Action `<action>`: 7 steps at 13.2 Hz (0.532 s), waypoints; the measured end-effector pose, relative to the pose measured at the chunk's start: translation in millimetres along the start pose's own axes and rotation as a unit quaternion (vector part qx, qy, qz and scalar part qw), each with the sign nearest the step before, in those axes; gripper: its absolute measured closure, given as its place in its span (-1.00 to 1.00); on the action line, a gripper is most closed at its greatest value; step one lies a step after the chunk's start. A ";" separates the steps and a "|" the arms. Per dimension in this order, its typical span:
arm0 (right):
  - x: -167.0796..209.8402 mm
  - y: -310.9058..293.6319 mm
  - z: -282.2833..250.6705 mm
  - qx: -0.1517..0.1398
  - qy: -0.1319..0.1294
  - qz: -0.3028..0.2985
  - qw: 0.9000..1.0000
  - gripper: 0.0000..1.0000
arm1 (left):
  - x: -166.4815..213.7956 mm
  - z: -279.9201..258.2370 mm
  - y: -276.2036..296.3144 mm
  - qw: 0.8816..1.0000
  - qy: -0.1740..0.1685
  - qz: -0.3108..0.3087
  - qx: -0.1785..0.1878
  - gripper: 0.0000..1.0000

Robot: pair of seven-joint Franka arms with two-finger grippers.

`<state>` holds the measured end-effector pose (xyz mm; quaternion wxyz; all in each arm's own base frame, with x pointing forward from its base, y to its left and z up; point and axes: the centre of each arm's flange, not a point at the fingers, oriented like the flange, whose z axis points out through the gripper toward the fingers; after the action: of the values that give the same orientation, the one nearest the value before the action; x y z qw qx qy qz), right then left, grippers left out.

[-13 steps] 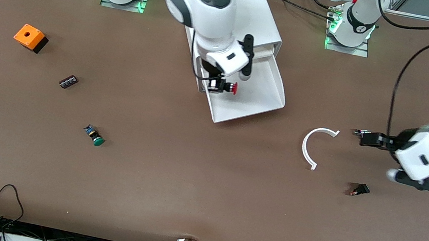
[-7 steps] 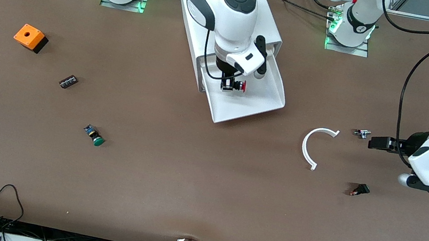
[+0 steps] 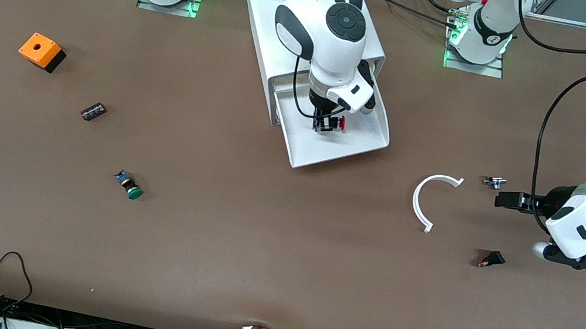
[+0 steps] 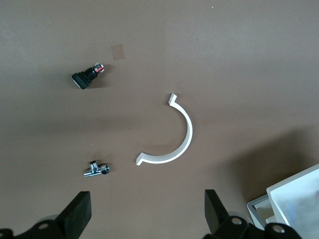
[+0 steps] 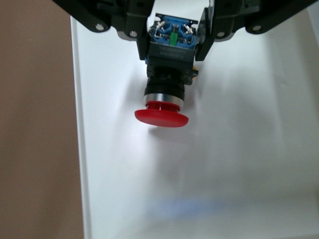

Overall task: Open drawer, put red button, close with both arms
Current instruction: 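Lower the red button into the drawer and open the right gripper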

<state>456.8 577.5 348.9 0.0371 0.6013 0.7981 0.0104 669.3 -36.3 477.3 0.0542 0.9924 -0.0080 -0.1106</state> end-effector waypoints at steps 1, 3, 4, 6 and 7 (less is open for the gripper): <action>0.2 -0.1 1.6 0.000 -0.002 -0.010 1.000 0.16 | 0.0 0.1 0.6 1.000 0.000 -0.001 0.000 -1.00; 0.0 0.0 2.0 0.000 -0.002 -0.016 1.000 0.16 | -0.1 0.3 2.3 1.000 0.000 -0.010 0.000 -1.00; -0.3 0.3 3.7 0.001 -0.003 -0.016 1.000 0.16 | -0.1 0.4 3.7 1.000 0.000 -0.020 0.000 -1.00; -1.8 1.2 12.7 0.005 -0.008 -0.010 1.000 0.03 | -0.3 0.7 7.4 0.999 -0.001 -0.046 0.000 -1.00; -4.6 3.6 18.7 0.005 -0.012 -0.002 1.000 -0.14 | -0.4 0.8 8.5 0.998 -0.001 -0.060 0.000 -1.00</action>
<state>462.8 573.6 330.7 0.0435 0.6002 0.7986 -0.0004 668.7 -44.9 477.5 0.0474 0.9910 0.0513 -0.1143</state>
